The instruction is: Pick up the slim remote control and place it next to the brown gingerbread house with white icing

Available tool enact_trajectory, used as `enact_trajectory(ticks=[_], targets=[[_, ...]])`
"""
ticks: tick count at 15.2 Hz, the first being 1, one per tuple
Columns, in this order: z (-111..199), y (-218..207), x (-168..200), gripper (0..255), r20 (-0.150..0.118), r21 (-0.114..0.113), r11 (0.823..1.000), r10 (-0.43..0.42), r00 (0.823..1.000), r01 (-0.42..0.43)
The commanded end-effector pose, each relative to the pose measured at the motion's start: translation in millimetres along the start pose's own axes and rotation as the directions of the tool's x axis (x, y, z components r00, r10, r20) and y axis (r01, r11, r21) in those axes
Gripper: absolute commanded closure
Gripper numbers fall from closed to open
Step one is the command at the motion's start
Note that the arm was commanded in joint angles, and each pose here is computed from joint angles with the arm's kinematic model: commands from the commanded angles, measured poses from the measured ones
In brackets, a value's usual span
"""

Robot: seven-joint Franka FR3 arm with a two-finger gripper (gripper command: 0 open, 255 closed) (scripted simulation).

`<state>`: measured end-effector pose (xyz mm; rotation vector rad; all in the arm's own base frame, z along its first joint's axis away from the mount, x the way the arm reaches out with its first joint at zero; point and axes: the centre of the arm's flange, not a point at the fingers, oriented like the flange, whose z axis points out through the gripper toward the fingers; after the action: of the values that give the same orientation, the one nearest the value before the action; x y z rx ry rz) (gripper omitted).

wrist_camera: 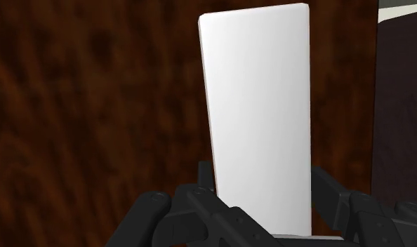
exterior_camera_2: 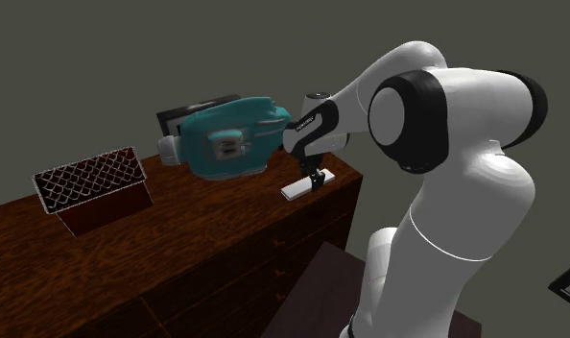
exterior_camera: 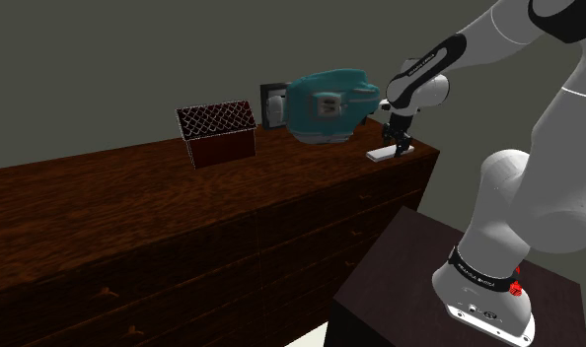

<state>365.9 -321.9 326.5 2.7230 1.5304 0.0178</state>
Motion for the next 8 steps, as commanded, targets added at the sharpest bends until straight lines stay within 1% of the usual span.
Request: enact_trajectory(ticks=[1,7,8], targets=[[0.5,-0.4,0.0,255,0.0,0.001,1.0,0.001,1.0,-0.001],[0.6,-0.3,-0.1,255,0.0,0.001,1.0,0.001,1.0,-0.001],[-4.7,-0.2,-0.1,255,0.0,0.001,1.0,0.001,1.0,-0.001]])
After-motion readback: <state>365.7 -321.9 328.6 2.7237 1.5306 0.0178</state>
